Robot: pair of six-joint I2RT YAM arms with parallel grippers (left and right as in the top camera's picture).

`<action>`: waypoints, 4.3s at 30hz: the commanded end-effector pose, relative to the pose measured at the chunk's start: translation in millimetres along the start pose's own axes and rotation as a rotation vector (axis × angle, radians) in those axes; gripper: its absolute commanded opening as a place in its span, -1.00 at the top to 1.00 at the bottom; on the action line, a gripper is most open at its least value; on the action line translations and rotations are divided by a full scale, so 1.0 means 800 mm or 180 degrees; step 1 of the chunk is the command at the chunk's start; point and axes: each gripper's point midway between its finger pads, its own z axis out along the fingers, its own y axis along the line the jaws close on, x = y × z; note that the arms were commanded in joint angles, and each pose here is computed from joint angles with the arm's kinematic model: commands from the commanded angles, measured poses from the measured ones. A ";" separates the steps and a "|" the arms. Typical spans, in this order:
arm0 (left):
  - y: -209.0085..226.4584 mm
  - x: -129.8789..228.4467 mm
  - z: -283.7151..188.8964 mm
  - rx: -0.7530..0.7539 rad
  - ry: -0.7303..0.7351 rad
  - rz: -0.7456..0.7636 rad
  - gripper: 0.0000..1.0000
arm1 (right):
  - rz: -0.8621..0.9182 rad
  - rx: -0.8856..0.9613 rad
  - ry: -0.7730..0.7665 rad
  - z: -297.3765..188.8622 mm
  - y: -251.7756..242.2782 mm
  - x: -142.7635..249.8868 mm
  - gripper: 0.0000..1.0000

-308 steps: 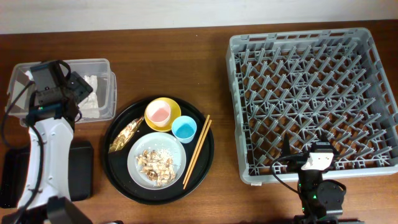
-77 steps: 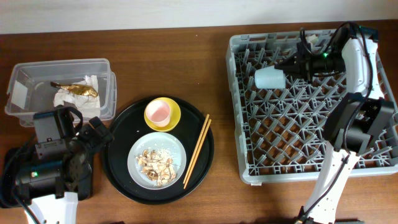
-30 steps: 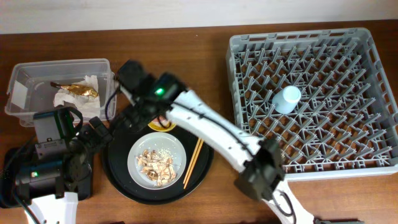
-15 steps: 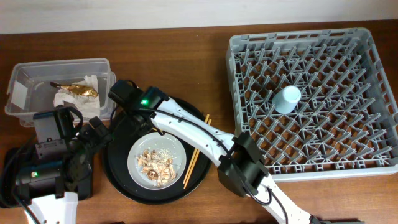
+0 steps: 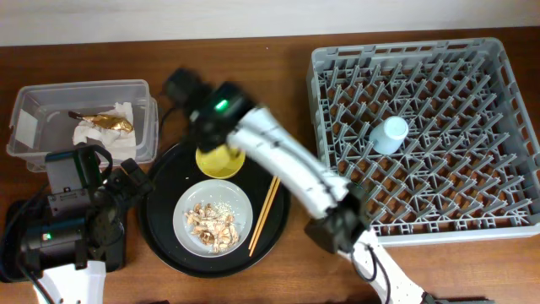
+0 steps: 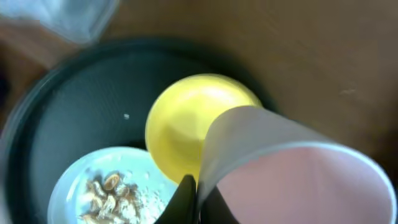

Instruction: Sort waste into correct bins and load items into the dishwasher rack

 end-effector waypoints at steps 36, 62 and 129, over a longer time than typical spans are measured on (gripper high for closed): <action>-0.002 -0.005 -0.006 0.0037 -0.0045 -0.0056 -0.99 | 0.3157 -0.0948 -0.0538 -0.071 -0.567 0.154 0.48; -0.002 -0.005 -0.006 0.0037 -0.0045 -0.0056 -0.99 | 0.2241 0.0324 0.0228 -0.031 -0.458 0.108 0.92; -0.002 -0.005 -0.006 0.0037 -0.0046 -0.0056 -0.99 | 0.0264 -0.0473 -0.0191 0.003 -0.026 -0.023 -0.54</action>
